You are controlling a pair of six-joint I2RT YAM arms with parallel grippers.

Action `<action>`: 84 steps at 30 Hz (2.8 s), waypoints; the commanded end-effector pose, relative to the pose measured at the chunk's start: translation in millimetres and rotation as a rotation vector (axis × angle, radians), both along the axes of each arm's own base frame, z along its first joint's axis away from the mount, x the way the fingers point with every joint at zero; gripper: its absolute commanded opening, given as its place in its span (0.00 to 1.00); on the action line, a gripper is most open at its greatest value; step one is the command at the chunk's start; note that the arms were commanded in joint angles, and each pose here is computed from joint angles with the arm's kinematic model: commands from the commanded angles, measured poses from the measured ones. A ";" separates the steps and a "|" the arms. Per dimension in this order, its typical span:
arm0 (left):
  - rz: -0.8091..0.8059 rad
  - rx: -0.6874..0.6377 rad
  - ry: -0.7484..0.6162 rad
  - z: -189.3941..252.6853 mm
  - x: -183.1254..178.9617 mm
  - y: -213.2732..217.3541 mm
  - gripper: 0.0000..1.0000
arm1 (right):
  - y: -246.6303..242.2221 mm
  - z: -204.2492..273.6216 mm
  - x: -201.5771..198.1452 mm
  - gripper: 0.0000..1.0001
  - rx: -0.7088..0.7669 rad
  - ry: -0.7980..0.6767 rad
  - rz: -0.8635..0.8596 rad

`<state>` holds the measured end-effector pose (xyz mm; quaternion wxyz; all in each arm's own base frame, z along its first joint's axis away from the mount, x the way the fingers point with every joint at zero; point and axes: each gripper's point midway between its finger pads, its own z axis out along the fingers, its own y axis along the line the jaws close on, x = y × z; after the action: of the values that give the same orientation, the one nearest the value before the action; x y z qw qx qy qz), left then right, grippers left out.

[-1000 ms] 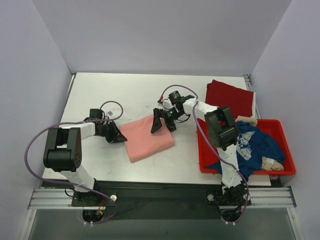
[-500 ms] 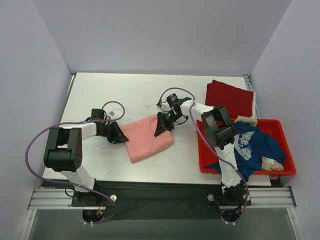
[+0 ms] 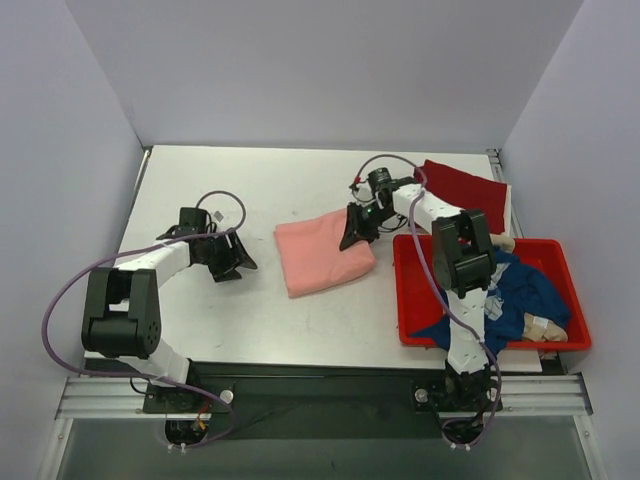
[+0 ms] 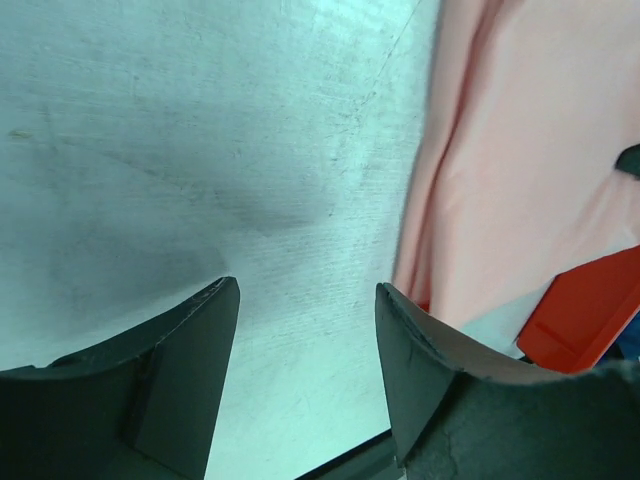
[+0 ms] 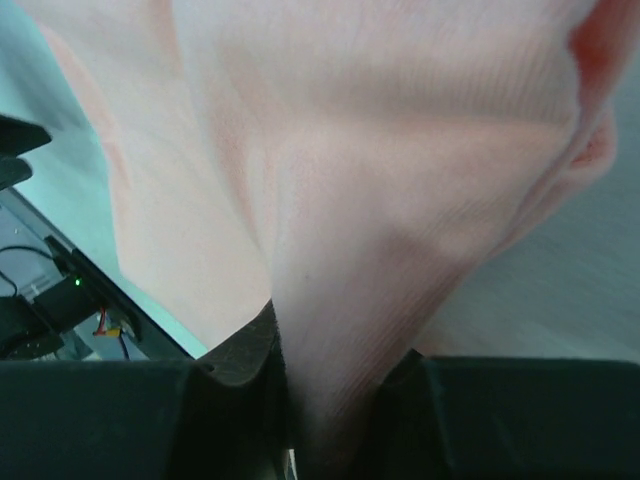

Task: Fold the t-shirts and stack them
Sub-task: Put the neatly folded tshirt into the corner of the board with the right arm

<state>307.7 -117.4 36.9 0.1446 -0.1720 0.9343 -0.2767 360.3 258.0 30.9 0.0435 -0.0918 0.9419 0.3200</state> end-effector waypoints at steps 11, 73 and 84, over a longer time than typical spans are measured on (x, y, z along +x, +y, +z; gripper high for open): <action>0.080 0.046 -0.135 37.6 13.6 13.2 0.70 | -93.4 61.6 75.6 0.00 -0.241 -0.173 -0.089; 0.081 0.040 -0.134 36.0 -0.6 11.5 0.70 | -305.1 196.9 143.0 0.00 -0.362 -0.466 -0.506; 0.087 0.046 -0.141 39.1 -3.1 12.5 0.70 | -337.6 177.0 142.8 0.00 -0.464 -0.424 -0.554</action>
<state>302.4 -104.9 64.5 0.2059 -0.1967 0.9235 -0.2572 503.8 -63.4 181.8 0.2685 0.0926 0.9551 0.0838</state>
